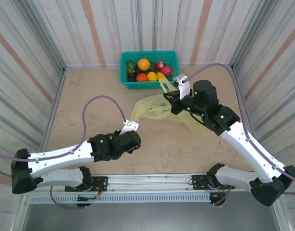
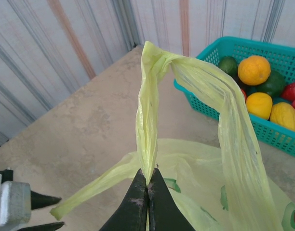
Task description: Place the fake fruits into the plastic bag and tie a complex knot
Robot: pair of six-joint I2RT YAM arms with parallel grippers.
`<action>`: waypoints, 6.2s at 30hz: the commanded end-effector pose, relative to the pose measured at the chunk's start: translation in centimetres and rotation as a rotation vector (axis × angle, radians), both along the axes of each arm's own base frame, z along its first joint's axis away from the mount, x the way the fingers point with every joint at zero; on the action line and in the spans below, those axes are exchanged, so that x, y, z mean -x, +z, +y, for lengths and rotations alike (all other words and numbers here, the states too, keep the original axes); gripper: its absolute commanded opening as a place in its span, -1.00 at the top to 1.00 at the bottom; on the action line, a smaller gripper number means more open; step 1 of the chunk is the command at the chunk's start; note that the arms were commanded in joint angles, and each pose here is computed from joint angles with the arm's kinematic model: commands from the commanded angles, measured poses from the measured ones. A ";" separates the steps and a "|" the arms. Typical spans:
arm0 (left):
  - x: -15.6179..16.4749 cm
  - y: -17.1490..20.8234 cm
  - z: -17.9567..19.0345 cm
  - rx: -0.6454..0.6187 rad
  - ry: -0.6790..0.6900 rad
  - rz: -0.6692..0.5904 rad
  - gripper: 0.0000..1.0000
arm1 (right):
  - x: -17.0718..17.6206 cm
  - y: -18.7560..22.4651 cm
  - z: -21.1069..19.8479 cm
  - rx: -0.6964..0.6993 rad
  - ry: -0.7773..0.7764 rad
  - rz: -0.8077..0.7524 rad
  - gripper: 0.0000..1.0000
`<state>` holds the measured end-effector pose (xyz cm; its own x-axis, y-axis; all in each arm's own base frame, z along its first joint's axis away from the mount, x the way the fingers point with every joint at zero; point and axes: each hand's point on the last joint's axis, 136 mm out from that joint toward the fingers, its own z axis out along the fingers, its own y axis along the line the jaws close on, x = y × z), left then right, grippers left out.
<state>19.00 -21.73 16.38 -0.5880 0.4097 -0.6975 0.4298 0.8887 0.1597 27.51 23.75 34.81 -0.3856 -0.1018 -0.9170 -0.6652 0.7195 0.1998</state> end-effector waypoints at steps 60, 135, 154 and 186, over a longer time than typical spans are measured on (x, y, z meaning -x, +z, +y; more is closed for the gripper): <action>1.1 19.8 2.4 0.499 0.151 0.244 1.00 | 7.0 -7.3 -4.1 -0.139 -0.031 0.434 -0.46; -7.6 22.6 6.4 0.777 0.294 0.261 1.00 | 2.8 -13.8 -30.2 0.039 -1.494 0.534 -0.62; -6.9 23.8 5.9 0.762 0.198 0.229 1.00 | -11.0 -18.9 -32.3 0.251 -1.172 0.764 -0.88; -6.4 24.3 5.8 0.819 0.196 0.218 1.00 | -17.3 -21.4 -32.1 0.163 -1.031 0.829 -0.32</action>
<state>26.10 -16.68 38.71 -0.7863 -0.2626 -0.5592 0.1926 0.7558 -0.6258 44.79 -8.77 10.84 -0.8033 0.4850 -0.3457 0.4825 0.8702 0.0997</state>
